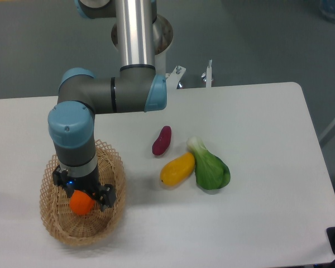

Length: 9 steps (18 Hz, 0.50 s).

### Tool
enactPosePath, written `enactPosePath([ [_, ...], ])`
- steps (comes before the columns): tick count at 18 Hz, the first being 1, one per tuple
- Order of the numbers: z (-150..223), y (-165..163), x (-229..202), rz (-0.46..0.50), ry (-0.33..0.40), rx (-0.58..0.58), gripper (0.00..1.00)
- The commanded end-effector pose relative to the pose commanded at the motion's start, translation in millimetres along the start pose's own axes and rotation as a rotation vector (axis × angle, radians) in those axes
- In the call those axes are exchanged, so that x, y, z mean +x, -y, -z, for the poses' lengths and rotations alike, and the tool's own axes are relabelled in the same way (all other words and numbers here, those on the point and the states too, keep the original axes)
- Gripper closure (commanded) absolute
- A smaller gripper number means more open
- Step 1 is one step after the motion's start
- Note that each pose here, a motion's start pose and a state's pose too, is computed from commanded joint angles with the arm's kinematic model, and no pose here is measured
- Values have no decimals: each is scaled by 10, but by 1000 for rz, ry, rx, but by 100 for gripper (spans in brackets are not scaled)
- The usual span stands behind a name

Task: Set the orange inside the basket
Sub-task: 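Open the gripper to release the orange in the basket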

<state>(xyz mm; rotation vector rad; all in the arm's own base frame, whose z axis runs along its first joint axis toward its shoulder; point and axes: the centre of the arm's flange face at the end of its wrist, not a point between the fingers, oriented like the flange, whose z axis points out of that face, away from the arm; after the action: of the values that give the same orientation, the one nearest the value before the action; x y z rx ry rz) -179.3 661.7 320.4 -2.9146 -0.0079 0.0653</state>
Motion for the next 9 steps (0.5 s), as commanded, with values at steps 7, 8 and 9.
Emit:
enactPosePath([
  [7, 458, -75, -206, -67, 49, 45, 0],
  [8, 470, -68, -209, -77, 50, 46, 0],
  [9, 503, -62, -209, -79, 52, 50, 0],
])
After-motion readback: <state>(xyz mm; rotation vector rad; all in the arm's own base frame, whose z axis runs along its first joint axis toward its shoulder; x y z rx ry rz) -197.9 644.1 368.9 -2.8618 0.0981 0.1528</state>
